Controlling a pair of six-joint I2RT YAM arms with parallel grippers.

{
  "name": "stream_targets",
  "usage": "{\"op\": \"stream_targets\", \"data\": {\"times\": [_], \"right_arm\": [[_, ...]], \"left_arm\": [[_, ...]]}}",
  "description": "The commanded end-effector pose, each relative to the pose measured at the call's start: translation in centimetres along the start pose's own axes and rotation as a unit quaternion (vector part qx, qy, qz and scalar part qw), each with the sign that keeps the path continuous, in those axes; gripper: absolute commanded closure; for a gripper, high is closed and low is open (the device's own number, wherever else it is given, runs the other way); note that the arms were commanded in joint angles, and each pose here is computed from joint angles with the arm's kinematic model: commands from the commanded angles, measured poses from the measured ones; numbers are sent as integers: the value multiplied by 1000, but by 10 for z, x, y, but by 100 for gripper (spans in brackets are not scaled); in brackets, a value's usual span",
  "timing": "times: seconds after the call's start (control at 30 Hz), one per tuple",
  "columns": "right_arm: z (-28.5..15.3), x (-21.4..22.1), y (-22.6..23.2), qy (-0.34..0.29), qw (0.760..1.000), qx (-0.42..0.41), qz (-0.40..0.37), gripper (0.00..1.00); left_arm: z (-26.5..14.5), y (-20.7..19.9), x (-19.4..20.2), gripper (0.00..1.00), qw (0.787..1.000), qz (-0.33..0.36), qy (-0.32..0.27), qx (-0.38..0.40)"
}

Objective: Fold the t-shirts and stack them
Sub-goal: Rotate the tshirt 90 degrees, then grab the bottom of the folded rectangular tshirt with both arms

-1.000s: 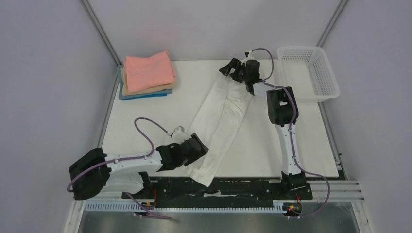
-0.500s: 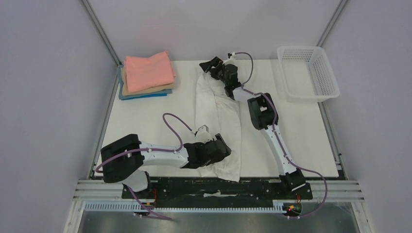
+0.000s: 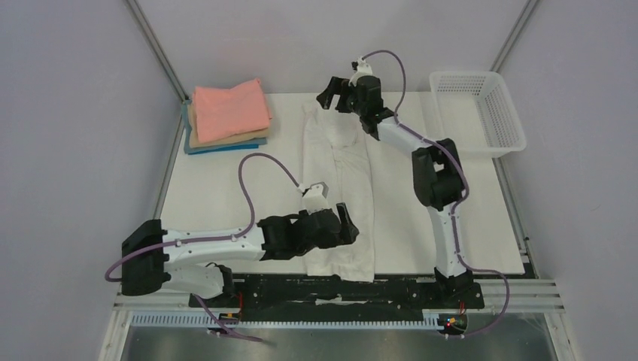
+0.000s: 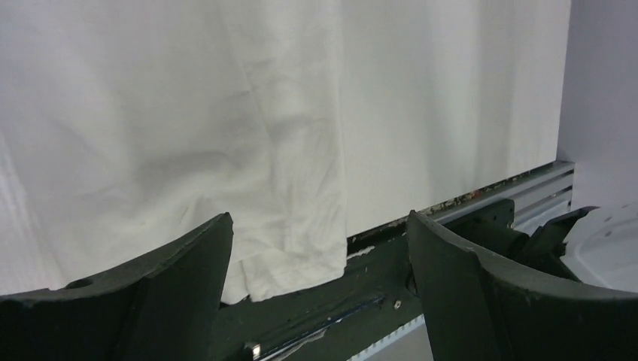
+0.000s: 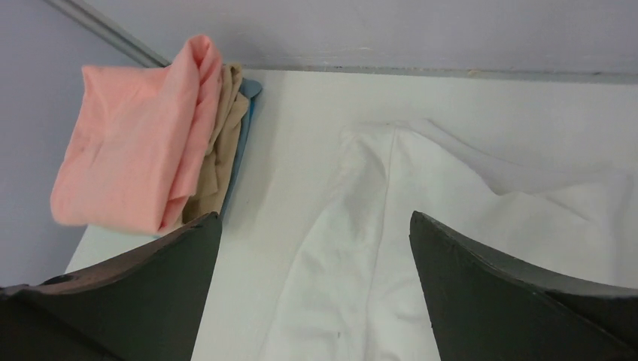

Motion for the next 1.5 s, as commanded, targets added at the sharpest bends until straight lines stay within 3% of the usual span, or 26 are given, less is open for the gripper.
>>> {"op": "stream_targets", "data": {"times": [0.0,0.13,0.27,0.4,0.5,0.6,0.7,0.8,0.87,0.97,1.23,1.47], "right_arm": [[-98,-34,42,25,991,16,-129,2],[-196,11,2,80,981,114,-135,2],[-276,72,-27,95,978,139,-122,2],[-328,115,-28,109,984,102,-102,2],[-358,135,-37,123,979,121,-110,2],[-377,146,-32,118,985,91,-91,2],[-390,165,-20,164,983,31,-81,2],[-399,184,-15,209,975,2,-74,1],[-406,197,-13,254,963,-6,-90,1],[-420,210,-16,318,940,19,-120,5],[-457,254,-9,419,891,-19,-173,18],[-459,262,-27,410,888,32,-205,29]], "left_arm": [[-28,45,11,10,992,110,38,-57],[-43,83,31,10,987,121,67,-82],[-45,100,50,10,989,109,81,-62],[-42,102,65,14,988,112,104,-33],[-36,97,76,21,986,109,126,-2],[-29,99,86,27,985,103,140,1],[-23,98,94,34,983,102,154,4],[-19,94,97,47,980,106,168,9],[-18,96,99,62,977,114,180,-5],[-20,103,101,96,974,116,193,-31],[-28,106,103,98,973,108,200,-26],[-27,106,104,98,975,100,198,-21]]}}
Point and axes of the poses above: each gripper's point midway between its finger pads, its own z axis out along the fingers, its own y axis along the line the jaws close on, x = y × z, the point moved 6 cm from there along -z, back along the fingers, and after that the axes turned 15 degrees about z, right-handed, at the moved point
